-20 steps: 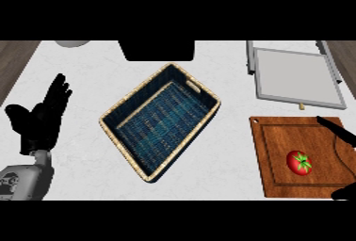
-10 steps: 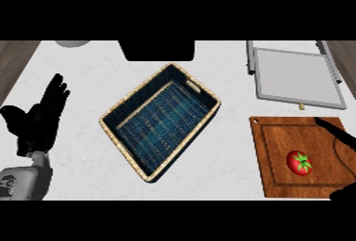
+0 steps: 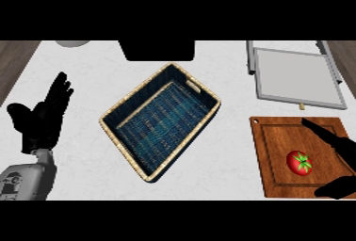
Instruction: Pick the tomato from the cutting board and place it in the basket
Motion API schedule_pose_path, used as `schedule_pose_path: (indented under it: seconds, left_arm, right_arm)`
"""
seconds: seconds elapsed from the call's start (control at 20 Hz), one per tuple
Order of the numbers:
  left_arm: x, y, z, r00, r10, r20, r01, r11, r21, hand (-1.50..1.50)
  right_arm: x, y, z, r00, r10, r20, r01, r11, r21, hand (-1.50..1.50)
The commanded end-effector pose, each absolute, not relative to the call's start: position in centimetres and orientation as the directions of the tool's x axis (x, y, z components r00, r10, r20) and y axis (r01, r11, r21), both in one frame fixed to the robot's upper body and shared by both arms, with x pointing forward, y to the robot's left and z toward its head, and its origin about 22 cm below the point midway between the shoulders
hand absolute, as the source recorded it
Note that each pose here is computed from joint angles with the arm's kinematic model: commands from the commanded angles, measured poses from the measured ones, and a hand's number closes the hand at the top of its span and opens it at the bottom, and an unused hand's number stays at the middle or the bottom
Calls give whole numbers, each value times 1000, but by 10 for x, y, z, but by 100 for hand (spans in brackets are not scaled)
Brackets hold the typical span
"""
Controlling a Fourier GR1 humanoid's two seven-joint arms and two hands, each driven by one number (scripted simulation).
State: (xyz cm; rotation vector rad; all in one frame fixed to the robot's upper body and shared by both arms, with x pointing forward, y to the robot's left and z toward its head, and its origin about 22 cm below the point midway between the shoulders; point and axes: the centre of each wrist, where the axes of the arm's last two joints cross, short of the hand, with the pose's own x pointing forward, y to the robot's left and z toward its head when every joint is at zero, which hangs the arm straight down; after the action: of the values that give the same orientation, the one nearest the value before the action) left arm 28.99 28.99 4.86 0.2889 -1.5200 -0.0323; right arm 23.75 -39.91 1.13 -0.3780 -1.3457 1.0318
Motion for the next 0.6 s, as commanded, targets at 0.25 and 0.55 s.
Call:
schedule_pose_path:
  seconds: [0.25,0.55]
  left_arm:
    - [290,299,44,43,-200,979,-177,963,204,0]
    - [296,285,33,60,-199,978,-154,966,206,0]
  right_arm:
    - [235,-386,-15,-103,803,587,-401,507,-763,-150]
    - [246,-388,-9,-112,808,578,-402,495,-770,-150]
